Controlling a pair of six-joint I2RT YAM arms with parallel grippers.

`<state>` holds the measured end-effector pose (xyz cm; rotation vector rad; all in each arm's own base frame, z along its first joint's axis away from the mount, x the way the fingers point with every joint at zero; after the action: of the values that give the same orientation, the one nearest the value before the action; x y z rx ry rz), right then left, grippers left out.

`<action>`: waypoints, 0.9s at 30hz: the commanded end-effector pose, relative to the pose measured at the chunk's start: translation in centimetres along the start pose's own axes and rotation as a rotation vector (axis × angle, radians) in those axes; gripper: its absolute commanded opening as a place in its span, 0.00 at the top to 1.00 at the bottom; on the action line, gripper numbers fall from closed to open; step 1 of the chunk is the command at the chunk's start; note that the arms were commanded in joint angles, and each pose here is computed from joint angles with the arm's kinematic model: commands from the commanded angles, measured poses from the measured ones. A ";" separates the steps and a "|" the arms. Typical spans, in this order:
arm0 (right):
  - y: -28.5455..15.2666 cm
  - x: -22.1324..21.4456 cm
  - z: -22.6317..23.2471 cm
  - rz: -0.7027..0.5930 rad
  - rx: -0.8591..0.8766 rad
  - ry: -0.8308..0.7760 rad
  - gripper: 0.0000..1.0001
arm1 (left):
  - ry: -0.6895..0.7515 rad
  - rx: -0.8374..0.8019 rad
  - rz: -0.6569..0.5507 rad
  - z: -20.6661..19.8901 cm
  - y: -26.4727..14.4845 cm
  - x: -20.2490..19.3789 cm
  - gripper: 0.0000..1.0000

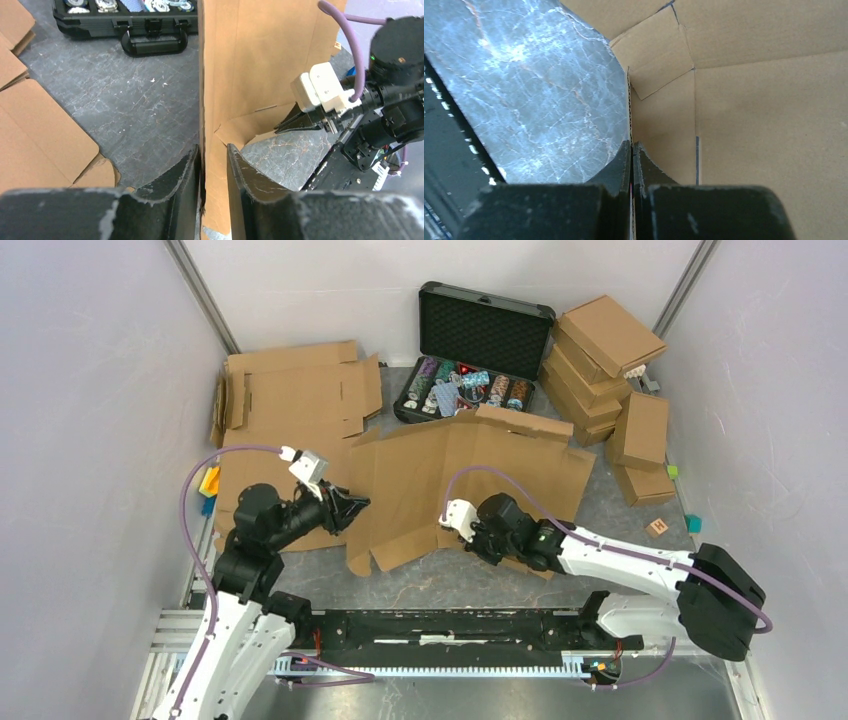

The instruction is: Fold the paper box

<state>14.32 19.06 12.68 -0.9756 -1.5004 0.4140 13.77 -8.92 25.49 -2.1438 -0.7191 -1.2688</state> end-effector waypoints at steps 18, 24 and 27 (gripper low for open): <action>2.4 0.7 3.7 0.082 -0.141 -0.312 0.87 | -0.004 0.026 0.094 1.2 3.8 3.7 0.98; 0.9 2.4 3.3 -0.060 -0.160 -0.255 0.58 | -0.012 0.043 0.108 1.3 3.9 3.9 0.98; 0.1 3.2 2.5 -0.122 -0.139 -0.202 0.45 | -0.021 0.065 0.104 1.5 4.0 4.0 0.98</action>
<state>11.54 21.52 11.50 -1.0752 -1.7872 0.4910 18.50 -10.13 26.05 -2.1672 -0.6061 -1.0752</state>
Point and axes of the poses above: each gripper's point midway between its finger pads, its own y axis out along the fingers, its own z axis along the line the jaws close on, x = y × z, the point moved 9 cm from there along -y, back along the fingers, and after that the axes turned 9 degrees about -y, right-handed, at the moved point
